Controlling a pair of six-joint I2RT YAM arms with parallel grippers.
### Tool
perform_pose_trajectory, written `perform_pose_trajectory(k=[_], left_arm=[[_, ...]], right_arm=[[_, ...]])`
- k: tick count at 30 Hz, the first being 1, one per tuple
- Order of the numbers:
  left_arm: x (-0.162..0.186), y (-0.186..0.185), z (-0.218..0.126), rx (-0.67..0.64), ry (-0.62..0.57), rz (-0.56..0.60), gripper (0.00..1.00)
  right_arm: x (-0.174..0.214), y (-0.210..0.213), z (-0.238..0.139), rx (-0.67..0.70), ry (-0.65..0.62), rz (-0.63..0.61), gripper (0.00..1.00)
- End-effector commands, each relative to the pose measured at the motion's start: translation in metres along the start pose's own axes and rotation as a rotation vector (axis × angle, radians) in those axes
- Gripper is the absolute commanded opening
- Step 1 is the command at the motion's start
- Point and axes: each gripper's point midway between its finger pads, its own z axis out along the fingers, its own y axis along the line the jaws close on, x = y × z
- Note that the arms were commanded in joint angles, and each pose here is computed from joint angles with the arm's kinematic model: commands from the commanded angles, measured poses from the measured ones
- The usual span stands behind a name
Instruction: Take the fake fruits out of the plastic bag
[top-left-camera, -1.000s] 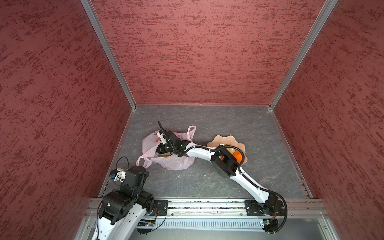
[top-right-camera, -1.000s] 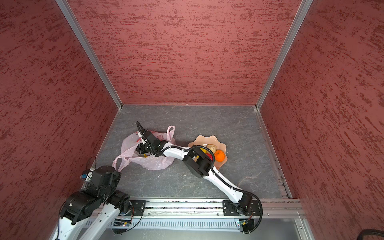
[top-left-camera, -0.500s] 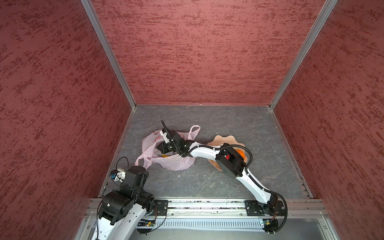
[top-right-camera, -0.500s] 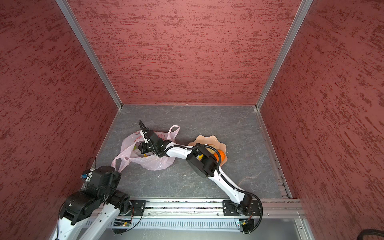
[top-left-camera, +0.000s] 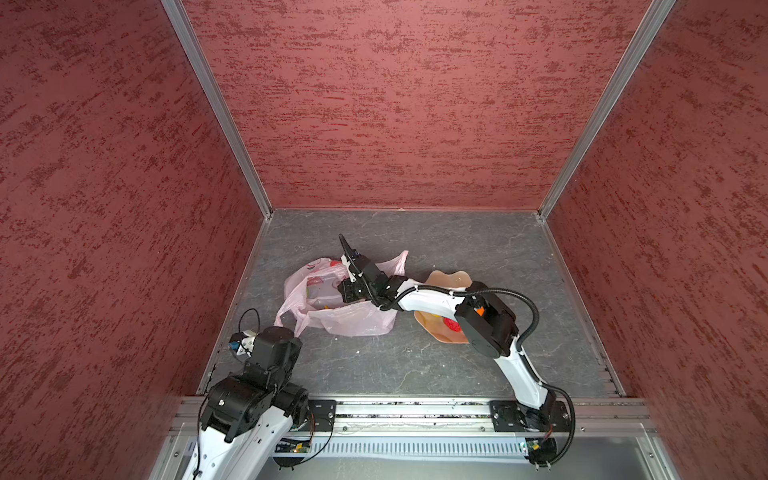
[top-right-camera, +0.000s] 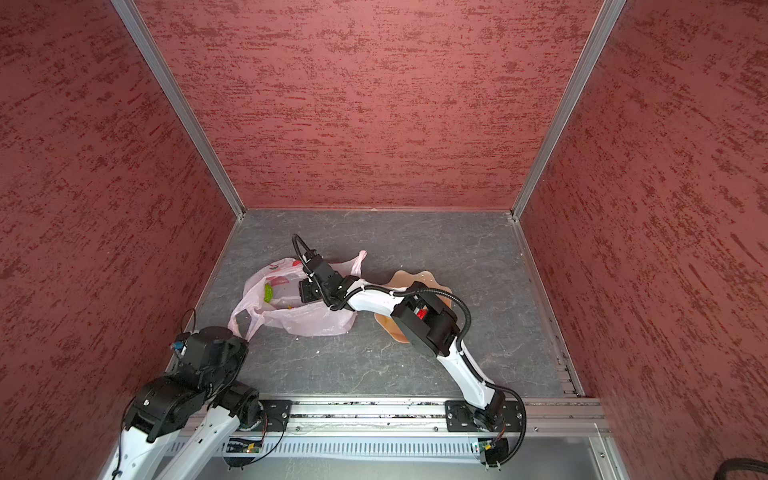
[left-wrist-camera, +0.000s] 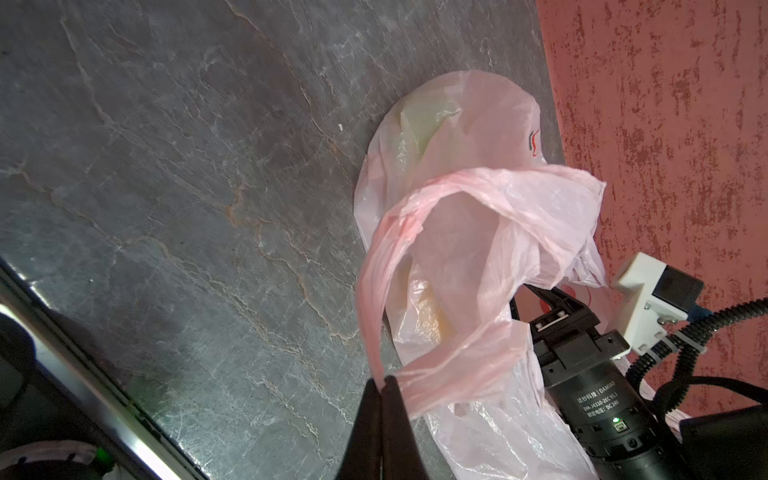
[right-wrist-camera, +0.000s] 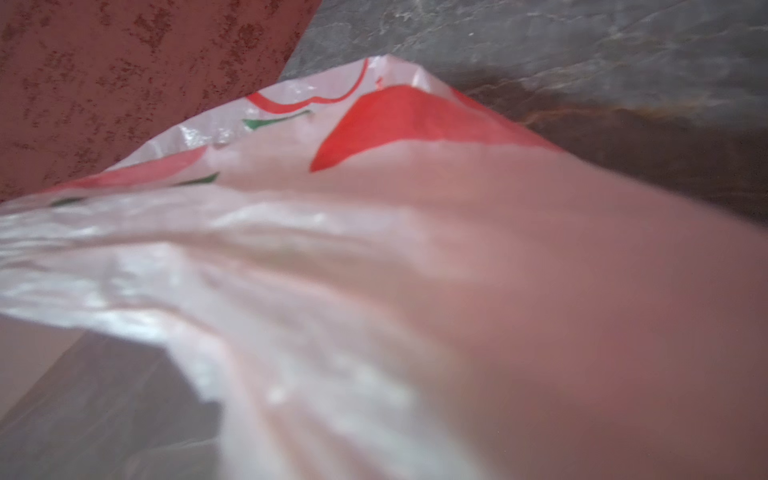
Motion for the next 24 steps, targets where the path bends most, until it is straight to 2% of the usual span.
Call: perform_pose_trajectory(k=[1, 14, 24], left_arm=[[0.006, -0.012, 0.006, 0.037, 0.024, 0.034, 0.0], [0.031, -0.028, 0.02, 0.094, 0.107, 0.065, 0.0], [0.054, -0.042, 0.029, 0.123, 0.159, 0.109, 0.0]], right_arm=[[-0.007, -0.025, -0.018, 0.144, 0.006, -0.032, 0.13], [-0.004, -0.092, -0.023, 0.379, 0.087, -0.068, 0.13], [-0.022, -0.149, -0.031, 0.49, 0.086, -0.087, 0.13]])
